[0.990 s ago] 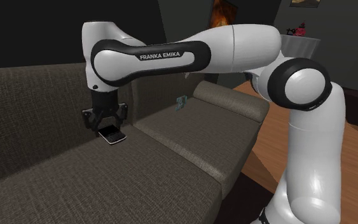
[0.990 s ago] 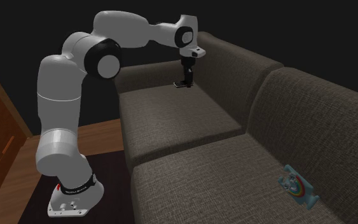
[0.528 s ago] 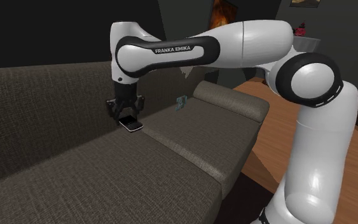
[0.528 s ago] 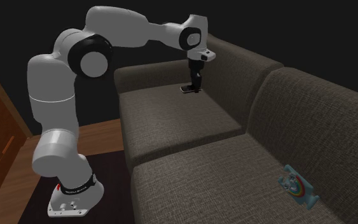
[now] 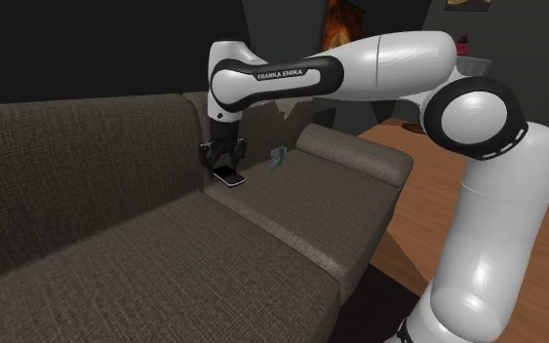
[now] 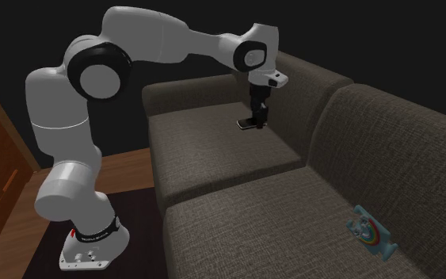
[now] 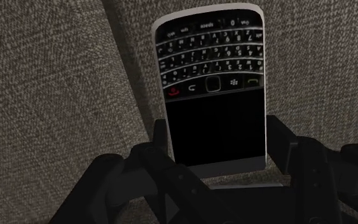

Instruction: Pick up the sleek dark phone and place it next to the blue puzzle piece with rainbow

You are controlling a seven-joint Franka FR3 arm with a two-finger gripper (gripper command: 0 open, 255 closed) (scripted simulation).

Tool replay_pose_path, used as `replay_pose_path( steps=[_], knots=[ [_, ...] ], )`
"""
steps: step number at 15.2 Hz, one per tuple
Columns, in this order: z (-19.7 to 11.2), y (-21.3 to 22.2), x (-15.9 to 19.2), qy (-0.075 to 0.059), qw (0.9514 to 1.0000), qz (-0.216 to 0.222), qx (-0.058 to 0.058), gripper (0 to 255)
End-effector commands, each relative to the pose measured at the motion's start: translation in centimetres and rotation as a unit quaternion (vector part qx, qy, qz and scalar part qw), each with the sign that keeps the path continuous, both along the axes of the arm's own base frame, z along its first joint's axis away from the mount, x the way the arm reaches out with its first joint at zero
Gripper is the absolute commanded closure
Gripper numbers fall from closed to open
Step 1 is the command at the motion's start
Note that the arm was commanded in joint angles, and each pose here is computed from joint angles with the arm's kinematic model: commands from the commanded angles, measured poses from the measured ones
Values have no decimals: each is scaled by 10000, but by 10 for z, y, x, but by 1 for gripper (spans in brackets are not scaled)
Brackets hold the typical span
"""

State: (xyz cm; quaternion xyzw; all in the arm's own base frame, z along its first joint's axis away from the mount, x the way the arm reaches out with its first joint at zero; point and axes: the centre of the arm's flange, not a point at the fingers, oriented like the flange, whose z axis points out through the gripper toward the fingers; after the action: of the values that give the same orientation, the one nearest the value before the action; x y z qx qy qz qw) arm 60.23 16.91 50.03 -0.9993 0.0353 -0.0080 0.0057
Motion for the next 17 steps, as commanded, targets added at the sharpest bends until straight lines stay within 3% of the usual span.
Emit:
replay_pose_path(
  steps=[1, 17],
  knots=[
    [1, -25, 7, -1, 10000, 8, 1, 255],
    [1, -230, 58, -1, 10000, 8, 1, 255]
  ],
)
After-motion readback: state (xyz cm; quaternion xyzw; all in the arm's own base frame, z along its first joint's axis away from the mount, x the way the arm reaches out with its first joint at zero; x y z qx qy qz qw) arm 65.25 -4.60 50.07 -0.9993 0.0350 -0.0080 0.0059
